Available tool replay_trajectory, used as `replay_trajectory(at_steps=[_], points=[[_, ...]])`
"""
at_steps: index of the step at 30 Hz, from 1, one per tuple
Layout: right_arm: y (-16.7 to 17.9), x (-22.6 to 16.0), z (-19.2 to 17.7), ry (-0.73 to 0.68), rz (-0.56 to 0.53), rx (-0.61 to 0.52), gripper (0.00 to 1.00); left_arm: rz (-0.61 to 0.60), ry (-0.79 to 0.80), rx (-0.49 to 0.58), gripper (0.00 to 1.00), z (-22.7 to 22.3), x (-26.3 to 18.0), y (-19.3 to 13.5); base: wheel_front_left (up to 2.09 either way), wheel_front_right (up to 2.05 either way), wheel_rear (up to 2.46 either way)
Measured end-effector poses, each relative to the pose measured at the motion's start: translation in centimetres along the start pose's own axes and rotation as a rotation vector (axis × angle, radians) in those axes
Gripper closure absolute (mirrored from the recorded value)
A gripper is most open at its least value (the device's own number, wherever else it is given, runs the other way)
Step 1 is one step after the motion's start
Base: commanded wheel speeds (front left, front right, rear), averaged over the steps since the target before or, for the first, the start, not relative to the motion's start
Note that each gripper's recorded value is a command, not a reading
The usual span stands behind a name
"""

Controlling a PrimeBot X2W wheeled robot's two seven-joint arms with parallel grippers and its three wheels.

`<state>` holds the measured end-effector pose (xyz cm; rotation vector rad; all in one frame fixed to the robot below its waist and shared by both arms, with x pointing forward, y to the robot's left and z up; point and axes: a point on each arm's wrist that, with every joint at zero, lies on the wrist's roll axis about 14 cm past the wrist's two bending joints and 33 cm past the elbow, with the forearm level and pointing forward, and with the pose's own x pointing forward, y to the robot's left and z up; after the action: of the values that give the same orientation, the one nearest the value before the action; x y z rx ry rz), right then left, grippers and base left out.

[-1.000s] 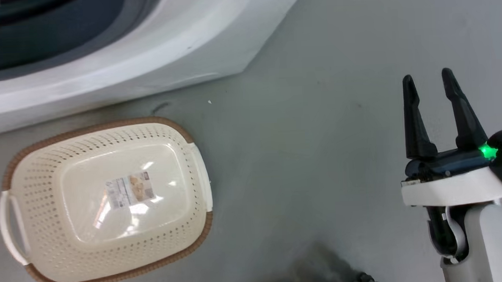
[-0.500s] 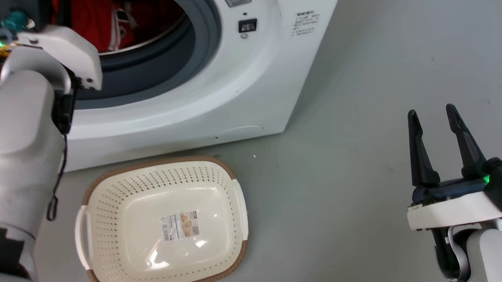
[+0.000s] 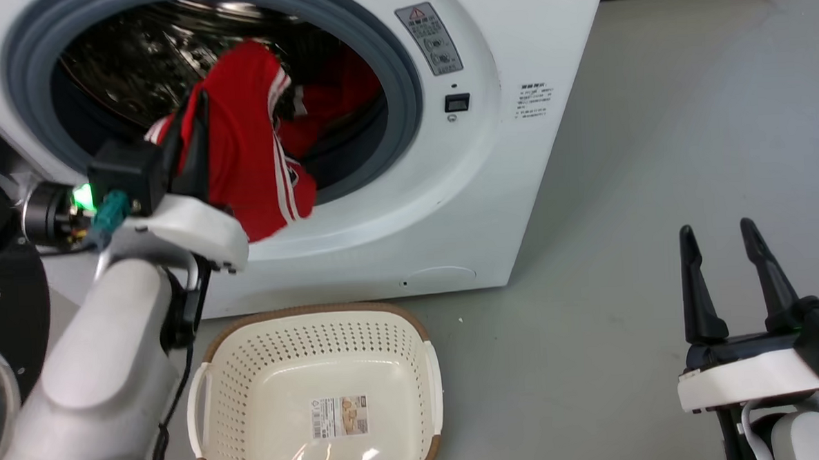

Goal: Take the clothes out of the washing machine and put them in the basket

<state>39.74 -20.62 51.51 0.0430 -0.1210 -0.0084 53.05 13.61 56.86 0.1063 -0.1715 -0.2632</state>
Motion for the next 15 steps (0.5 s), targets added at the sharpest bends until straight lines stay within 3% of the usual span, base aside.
replay_trajectory(at_steps=[5, 15], points=[[0.3, -0.7, 0.9, -0.021, 0.007, 0.004, 0.0, 0.02, -0.016, -0.011, 1.0, 0.7, -3.4, 0.0, 0.0, 0.0, 0.0], [0.4, -1.3, 1.1, -0.023, 0.008, 0.005, 0.0, -0.035, 0.229, -0.079, 1.0, -6.4, -9.0, -3.1, 0.0, 0.0, 0.0]])
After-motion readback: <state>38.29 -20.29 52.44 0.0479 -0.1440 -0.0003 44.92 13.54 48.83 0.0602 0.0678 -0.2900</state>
